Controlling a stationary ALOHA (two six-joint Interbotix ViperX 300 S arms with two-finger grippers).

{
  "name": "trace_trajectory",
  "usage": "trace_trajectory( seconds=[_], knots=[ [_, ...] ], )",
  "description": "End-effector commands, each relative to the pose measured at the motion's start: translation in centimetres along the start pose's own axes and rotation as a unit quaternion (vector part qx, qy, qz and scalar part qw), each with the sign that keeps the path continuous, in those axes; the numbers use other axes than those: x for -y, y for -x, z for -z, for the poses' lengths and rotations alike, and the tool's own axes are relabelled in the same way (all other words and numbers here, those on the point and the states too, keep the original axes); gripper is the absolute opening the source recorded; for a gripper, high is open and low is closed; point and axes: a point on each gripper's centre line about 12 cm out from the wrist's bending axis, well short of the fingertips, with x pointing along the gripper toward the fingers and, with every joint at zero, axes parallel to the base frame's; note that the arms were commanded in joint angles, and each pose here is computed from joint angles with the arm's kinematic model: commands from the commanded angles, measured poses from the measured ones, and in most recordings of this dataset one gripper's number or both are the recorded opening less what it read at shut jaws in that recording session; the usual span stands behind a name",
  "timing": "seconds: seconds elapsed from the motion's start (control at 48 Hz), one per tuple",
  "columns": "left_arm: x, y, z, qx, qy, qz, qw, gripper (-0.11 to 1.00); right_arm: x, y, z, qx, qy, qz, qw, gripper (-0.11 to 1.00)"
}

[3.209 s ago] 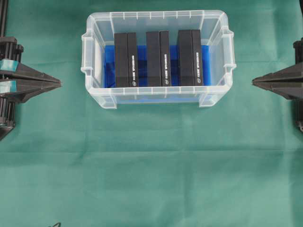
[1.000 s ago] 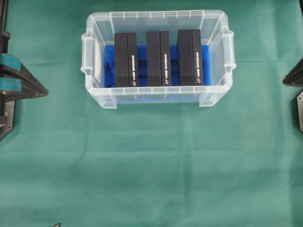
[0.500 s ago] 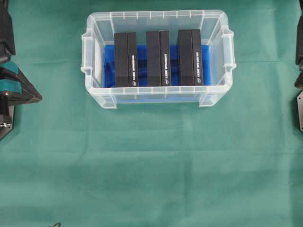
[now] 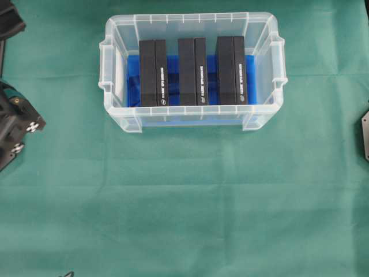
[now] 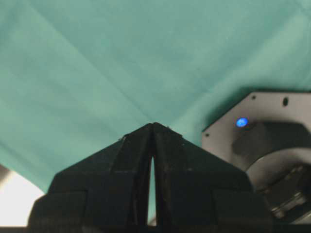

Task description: Take out the box from the case.

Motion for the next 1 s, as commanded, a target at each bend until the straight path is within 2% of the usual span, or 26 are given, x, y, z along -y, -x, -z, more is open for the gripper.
trace_trajectory(
  seconds=[0.0,0.104,0.188,0.354,0.604,0.834,0.979],
  knots=[
    [0.2,0.7,-0.1,-0.003,0.038,-0.009,0.9992,0.00,-0.1,0.7,-0.3,0.012,-0.047,-0.005,0.9988,0.02],
    [-0.1,0.6,0.0,-0.009,0.084,-0.029,0.9960,0.00,-0.1,0.7,-0.4,0.014,-0.102,-0.004,0.9947,0.02],
    [-0.2,0.6,0.0,-0.010,0.112,-0.037,0.9929,0.00,-0.1,0.7,-0.4,0.013,-0.134,-0.005,0.9909,0.02],
    [-0.1,0.6,0.0,-0.009,0.148,-0.038,0.9882,0.00,0.0,0.6,-0.4,0.011,-0.163,0.002,0.9866,0.02],
    [-0.2,0.6,-0.1,-0.004,0.155,-0.042,0.9871,0.00,0.2,0.3,-0.4,0.010,-0.188,0.026,0.9817,0.02],
    [-0.2,0.5,-0.5,0.002,0.166,-0.048,0.9849,0.00,0.3,-0.1,-0.8,0.021,-0.239,0.045,0.9698,0.02],
    [-0.3,0.4,-1.3,0.006,0.178,-0.054,0.9826,0.00,0.4,0.0,-0.7,0.020,-0.241,0.047,0.9692,0.02]
  ],
)
